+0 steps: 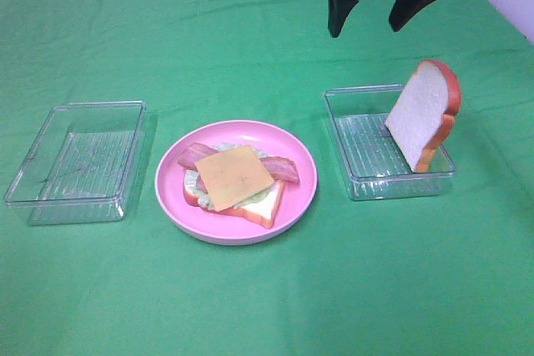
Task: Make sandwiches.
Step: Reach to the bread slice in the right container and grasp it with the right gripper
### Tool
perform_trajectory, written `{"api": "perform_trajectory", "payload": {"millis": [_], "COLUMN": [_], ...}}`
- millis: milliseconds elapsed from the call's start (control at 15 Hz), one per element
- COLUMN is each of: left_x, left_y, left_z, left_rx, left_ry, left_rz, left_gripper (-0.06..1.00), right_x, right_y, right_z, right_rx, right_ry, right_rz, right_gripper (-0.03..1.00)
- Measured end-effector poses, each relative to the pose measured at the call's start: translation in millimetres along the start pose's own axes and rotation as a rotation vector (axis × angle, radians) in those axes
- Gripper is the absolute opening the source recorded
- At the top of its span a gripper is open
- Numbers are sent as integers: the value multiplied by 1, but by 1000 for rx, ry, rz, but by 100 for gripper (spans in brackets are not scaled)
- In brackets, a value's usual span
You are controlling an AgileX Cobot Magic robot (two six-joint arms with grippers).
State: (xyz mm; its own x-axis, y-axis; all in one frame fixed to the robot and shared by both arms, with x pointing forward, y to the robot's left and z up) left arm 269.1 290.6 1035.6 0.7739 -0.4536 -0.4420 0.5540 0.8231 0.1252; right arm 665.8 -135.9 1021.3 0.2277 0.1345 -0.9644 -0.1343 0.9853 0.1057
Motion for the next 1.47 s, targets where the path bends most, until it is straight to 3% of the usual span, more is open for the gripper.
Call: {"api": "perform_trajectory", "payload": {"millis": [133, 200, 600, 1133, 1200, 1267, 1333, 1400, 1467], "left_x": [0, 0, 0, 0, 0, 0, 0, 0, 0], "left_y": [0, 0, 0, 0, 0, 0, 0, 0, 0], "left_z": [0, 0, 0, 0, 0, 0, 0, 0, 0], "left_rx": [0, 0, 0, 0, 0, 0, 0, 0, 0], "left_ry": [0, 0, 0, 0, 0, 0, 0, 0, 0], "left_rz": [0, 0, 0, 0, 0, 0, 0, 0, 0], "left_gripper": [78, 78, 78, 78, 78, 78, 78, 78, 78], "right_x": [-18, -18, 17, 54, 55, 55, 55, 56, 56], "right_y": [-34, -34, -99, -100, -101, -101, -101, -101, -101], "right_z": [6, 6, -19, -31, -31, -30, -30, -30, -30], "right_rx": [72, 72, 209, 203, 195, 179, 179, 177, 177], "right_ry": [-41, -41, 118, 227, 222, 213, 213, 209, 209], "right_rz": [-16, -16, -79, -48, -47, -45, -45, -44, -44], "right_gripper": [77, 77, 77, 75, 70, 58, 58, 45, 40]}}
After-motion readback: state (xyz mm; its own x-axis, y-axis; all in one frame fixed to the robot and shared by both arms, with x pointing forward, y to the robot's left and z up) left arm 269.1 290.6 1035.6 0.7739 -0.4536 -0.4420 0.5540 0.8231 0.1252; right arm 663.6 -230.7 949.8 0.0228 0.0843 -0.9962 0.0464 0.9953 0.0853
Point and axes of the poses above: a point on each arm's last joint axis where the gripper is mounted, x pointing out along that axis toward the gripper, y along the wrist's bending axis when the last joint is at zero, z = x × y, the point moved 4 cm from there along x, pointing out along that axis toward the gripper, and after that the axes turned 7 degrees about x, right-handed, at the moved point
